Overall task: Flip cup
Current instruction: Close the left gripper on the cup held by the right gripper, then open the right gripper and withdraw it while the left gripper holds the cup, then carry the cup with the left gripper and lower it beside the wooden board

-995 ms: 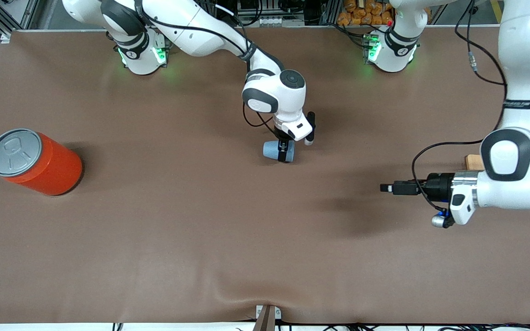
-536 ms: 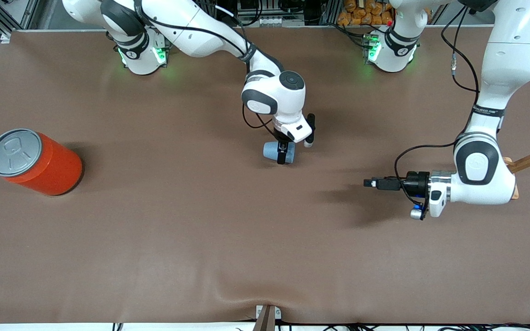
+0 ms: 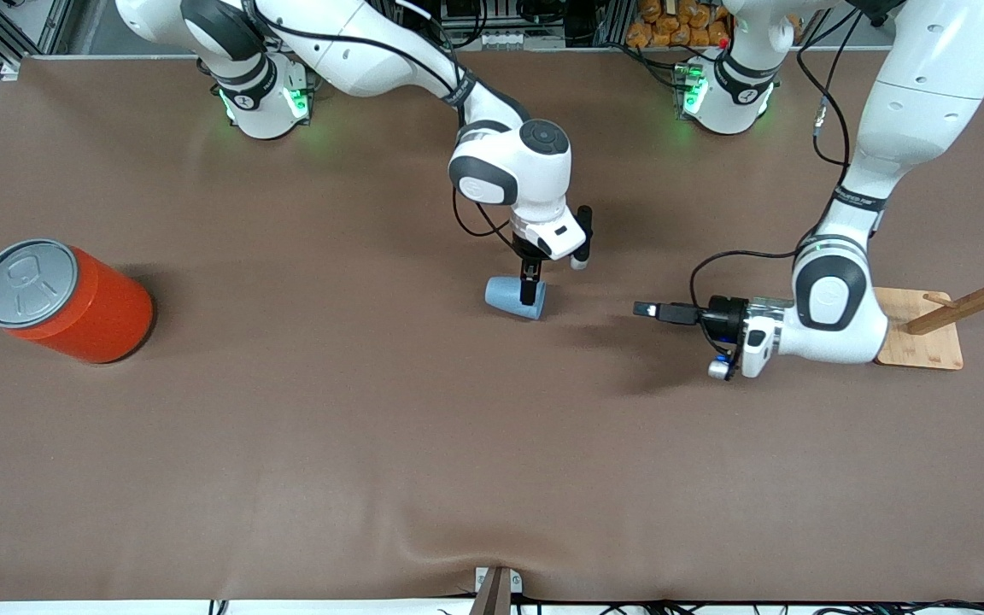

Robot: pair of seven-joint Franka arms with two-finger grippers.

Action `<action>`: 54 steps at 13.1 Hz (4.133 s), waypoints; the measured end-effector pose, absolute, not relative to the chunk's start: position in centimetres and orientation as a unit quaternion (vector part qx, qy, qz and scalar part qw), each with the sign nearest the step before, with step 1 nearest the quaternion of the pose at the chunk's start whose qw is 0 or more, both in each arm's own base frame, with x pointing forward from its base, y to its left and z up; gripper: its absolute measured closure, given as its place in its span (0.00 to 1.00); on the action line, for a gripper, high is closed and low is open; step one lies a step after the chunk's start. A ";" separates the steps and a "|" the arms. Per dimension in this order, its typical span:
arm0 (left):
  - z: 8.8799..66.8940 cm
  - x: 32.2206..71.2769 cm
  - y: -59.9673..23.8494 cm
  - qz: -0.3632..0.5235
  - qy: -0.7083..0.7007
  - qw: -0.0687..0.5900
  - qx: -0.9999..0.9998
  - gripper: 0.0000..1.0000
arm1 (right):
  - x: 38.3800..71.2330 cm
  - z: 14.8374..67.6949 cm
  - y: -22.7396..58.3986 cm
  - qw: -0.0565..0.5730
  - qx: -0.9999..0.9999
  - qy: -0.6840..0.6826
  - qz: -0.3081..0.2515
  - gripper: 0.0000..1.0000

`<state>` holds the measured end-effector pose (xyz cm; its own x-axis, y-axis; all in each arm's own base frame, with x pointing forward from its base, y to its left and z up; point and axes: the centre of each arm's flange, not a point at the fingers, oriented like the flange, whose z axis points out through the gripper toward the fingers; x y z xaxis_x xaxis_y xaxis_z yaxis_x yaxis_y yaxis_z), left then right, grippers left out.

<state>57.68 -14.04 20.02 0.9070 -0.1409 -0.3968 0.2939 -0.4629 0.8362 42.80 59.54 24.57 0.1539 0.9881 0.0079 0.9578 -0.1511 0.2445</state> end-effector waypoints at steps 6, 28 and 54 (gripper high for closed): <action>20.5 57.5 -18.8 -0.197 0.000 0.504 0.841 0.21 | 44.8 30.6 58.3 0.072 0.786 0.607 0.094 0.00; 16.0 55.9 -33.0 -0.167 -0.010 0.484 0.859 0.40 | 61.3 62.8 5.7 0.004 1.000 -0.010 0.014 0.00; 28.0 64.9 -5.7 0.018 -0.040 0.021 0.999 0.95 | 55.0 66.1 2.2 -0.018 0.998 -0.065 0.001 0.00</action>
<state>64.87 -5.75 28.05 0.9961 -0.0797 0.0367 -0.0812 -0.9958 0.0414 54.99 2.19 66.08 0.9916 -0.1291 0.0002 -0.1290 -0.9910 -0.0360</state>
